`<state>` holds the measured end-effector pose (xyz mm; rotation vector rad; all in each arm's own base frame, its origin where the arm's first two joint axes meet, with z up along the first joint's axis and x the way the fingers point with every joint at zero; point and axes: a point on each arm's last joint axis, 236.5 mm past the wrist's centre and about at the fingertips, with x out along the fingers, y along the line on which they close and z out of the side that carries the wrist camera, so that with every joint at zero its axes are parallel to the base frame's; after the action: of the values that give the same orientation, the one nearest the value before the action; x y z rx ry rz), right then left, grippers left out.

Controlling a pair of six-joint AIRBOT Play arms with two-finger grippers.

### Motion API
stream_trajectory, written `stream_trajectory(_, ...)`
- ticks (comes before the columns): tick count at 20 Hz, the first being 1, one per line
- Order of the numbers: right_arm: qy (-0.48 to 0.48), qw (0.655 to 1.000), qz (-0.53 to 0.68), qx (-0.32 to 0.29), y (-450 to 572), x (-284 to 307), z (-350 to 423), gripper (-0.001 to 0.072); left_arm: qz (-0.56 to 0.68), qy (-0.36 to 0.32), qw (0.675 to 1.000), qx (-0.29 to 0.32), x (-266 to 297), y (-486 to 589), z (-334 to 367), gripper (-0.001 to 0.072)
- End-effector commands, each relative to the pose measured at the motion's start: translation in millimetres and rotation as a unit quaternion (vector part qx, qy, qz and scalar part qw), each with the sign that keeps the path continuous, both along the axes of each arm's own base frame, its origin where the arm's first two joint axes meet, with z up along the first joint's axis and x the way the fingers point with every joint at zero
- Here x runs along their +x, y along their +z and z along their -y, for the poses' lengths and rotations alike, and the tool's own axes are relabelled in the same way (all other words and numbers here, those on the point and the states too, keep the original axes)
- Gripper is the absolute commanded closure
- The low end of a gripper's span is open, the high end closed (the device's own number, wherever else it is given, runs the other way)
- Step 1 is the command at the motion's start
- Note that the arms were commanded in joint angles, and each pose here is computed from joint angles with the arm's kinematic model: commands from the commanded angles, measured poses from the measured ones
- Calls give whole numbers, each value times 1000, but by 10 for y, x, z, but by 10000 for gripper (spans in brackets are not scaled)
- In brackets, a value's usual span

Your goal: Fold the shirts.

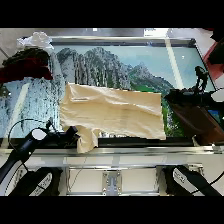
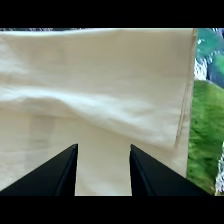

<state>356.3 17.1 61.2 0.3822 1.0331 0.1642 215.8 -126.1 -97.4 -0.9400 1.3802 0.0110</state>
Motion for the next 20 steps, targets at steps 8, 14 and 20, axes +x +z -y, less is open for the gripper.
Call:
stream_trajectory(8,-148,924,-318,150,-1510,-1747,70,320,90,-70,993,-13,395,545,153,694)
stream_trajectory(14,-191,925,-251,214,-1683,-1556,-36,320,90,-72,993,-15,391,551,164,694)
stream_trajectory(20,-235,928,-177,229,-1624,-1182,95,353,88,-77,993,-16,371,549,172,693)
